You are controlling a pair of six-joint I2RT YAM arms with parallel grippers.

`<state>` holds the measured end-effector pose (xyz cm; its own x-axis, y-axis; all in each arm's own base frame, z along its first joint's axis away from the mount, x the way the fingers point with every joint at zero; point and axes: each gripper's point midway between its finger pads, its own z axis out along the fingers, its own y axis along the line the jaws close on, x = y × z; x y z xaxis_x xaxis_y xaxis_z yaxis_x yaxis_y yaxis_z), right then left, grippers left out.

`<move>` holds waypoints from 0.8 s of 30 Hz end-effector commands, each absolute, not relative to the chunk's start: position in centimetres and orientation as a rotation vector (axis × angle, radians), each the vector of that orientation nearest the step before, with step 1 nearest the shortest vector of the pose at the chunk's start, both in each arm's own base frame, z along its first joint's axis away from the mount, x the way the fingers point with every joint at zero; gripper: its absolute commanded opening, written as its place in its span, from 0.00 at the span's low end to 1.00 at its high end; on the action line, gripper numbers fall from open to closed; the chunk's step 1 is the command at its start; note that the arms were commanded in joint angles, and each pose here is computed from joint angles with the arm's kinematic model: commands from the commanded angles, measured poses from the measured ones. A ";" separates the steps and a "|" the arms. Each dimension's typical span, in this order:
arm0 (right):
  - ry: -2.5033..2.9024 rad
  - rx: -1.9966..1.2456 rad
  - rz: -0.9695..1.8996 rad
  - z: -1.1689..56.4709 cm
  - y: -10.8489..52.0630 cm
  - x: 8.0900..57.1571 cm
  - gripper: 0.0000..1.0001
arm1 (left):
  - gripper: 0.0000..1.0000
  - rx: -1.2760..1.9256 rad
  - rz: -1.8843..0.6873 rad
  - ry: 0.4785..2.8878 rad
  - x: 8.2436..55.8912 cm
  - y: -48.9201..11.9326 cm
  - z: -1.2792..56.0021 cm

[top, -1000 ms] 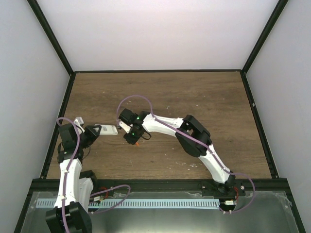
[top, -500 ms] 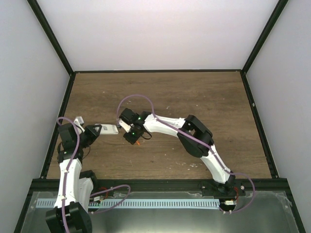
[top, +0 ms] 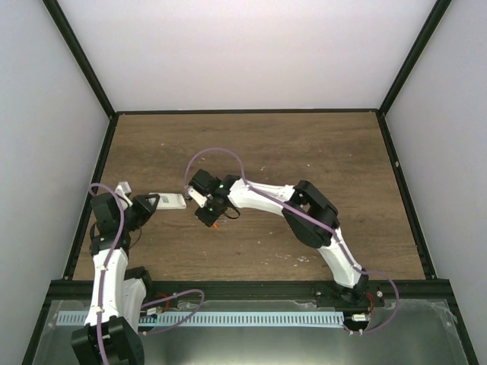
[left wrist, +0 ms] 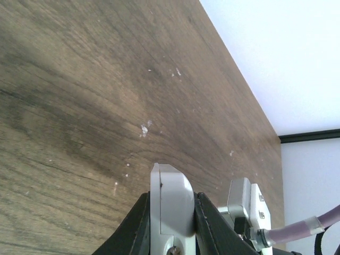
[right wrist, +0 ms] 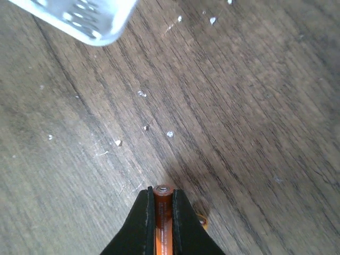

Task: Load the batteries into the remote control

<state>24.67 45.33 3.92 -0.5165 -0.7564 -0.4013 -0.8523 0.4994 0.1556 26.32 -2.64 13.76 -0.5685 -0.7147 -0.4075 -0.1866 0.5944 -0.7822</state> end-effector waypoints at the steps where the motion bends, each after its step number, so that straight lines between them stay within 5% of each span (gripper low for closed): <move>1: 2.390 -1.238 0.545 9.1 45.3 25.9 0.01 | 0.00 -0.651 -0.993 1.994 27.2 -3.2 16.4; 10: 2.292 -0.903 0.845 17.3 40.9 28.7 0.01 | 0.00 -0.641 -1.196 1.852 28.1 -4.4 18.7; 24: 2.019 -0.854 1.107 25.7 44.3 30.2 0.01 | 0.00 -0.517 -1.386 1.643 28.8 -6.1 24.4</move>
